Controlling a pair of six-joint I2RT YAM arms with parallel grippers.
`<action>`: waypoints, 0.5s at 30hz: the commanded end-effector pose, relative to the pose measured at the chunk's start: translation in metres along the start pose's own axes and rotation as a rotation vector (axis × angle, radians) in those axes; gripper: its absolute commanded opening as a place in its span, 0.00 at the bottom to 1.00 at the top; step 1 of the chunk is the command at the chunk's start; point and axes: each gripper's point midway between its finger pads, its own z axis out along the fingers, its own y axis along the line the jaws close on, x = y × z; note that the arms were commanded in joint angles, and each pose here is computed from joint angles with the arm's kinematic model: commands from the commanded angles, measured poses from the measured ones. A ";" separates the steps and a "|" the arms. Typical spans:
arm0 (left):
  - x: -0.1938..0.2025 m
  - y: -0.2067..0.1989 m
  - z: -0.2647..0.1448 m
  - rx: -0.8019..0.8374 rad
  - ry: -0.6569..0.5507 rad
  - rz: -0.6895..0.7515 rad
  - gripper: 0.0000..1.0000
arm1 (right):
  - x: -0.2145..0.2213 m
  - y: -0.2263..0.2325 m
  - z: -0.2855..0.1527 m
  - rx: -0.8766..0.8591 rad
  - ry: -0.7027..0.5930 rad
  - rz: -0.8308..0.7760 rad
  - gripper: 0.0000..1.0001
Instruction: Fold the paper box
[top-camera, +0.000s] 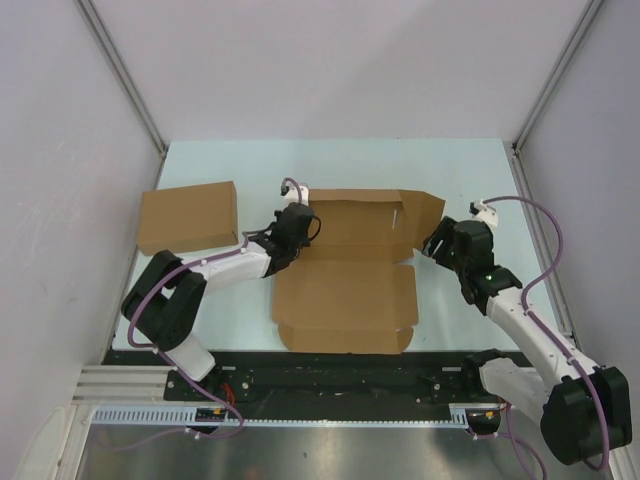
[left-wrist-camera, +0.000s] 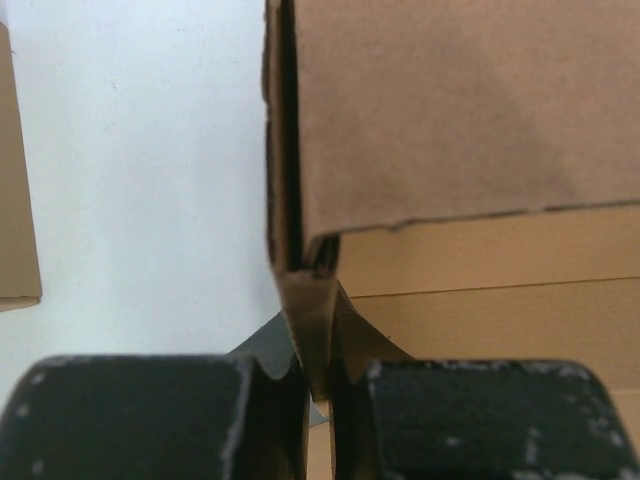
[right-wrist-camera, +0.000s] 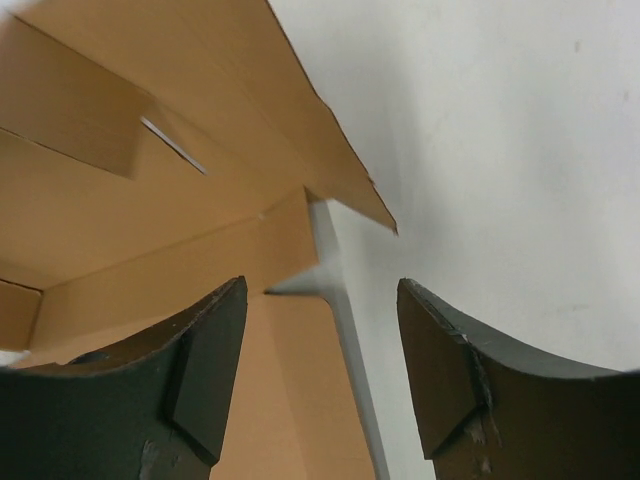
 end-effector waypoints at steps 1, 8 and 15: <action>-0.013 -0.007 -0.008 0.047 -0.011 -0.019 0.00 | 0.004 0.003 0.006 -0.038 0.001 0.079 0.68; -0.006 -0.003 -0.007 0.034 -0.005 -0.009 0.00 | -0.020 -0.012 0.019 0.025 -0.104 0.019 0.69; -0.004 -0.002 -0.007 0.034 0.000 -0.003 0.00 | -0.047 -0.003 0.038 -0.007 -0.218 -0.011 0.66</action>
